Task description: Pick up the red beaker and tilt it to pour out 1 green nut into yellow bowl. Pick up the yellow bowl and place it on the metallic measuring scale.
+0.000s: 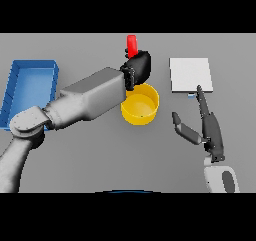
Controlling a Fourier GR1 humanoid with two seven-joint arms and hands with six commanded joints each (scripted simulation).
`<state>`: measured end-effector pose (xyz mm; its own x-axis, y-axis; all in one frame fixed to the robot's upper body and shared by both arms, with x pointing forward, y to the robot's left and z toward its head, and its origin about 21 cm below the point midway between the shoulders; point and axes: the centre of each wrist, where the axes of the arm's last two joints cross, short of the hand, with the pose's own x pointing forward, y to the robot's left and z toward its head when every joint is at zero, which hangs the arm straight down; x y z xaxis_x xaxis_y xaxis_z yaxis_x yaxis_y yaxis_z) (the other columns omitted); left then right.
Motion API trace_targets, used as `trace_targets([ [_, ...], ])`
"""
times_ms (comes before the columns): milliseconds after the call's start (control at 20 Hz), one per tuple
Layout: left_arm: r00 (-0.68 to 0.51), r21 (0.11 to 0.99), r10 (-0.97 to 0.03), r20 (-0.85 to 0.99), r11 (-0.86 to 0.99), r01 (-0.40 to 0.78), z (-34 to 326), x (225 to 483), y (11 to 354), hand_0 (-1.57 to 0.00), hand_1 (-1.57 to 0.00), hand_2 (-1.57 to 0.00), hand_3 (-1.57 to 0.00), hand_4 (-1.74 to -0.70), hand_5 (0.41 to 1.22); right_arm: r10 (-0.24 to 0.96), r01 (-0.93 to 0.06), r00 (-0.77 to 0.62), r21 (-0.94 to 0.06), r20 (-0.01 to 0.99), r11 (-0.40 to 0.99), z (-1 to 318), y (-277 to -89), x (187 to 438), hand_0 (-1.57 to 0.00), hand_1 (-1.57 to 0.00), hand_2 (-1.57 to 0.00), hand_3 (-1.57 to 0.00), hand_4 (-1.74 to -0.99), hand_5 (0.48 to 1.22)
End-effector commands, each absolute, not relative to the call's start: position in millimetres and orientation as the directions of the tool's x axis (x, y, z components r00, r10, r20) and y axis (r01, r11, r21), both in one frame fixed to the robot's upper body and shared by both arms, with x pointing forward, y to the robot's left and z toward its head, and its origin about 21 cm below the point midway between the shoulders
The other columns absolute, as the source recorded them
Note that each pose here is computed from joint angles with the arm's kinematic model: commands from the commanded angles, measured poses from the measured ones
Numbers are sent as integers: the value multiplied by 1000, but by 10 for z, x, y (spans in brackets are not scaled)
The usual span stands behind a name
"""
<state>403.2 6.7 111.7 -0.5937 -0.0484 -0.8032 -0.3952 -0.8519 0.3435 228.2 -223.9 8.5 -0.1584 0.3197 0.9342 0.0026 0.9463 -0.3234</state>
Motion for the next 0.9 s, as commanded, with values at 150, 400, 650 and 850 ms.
trace_targets([
  [150, -573, 285, 28, -819, -847, -449, 1280, 4045, -23, -1571, -1571, -1571, -1571, -1721, 1221, 291, 9, -168, -294, 942, 956, 97, -2244, 2252, 1, 1, 1, 1, -1152, 635],
  [400, -447, 239, -10, -894, -856, -458, 1995, 4290, 10, -1571, -1571, -1571, -1571, -1725, 1221, 282, -9, -188, -289, 941, 957, 103, -2262, 2231, 1, 1, 1, 1, -1154, 654],
  [650, -328, 481, -375, -867, -802, -354, 2903, 4617, 408, -1571, -1571, -1571, -1370, -1727, 1221, 271, -25, -201, -282, 941, 959, 100, -2192, 2286, 1, 1, 1, 1, -1160, 661],
  [850, -249, 872, -836, -489, -458, -172, 3366, 4793, 1059, -1571, -1571, -1571, -1427, -1735, 1221, 334, 6, -190, -339, 923, 941, 134, -2228, 2312, 1, 1, 1, 1, -1140, 637],
])
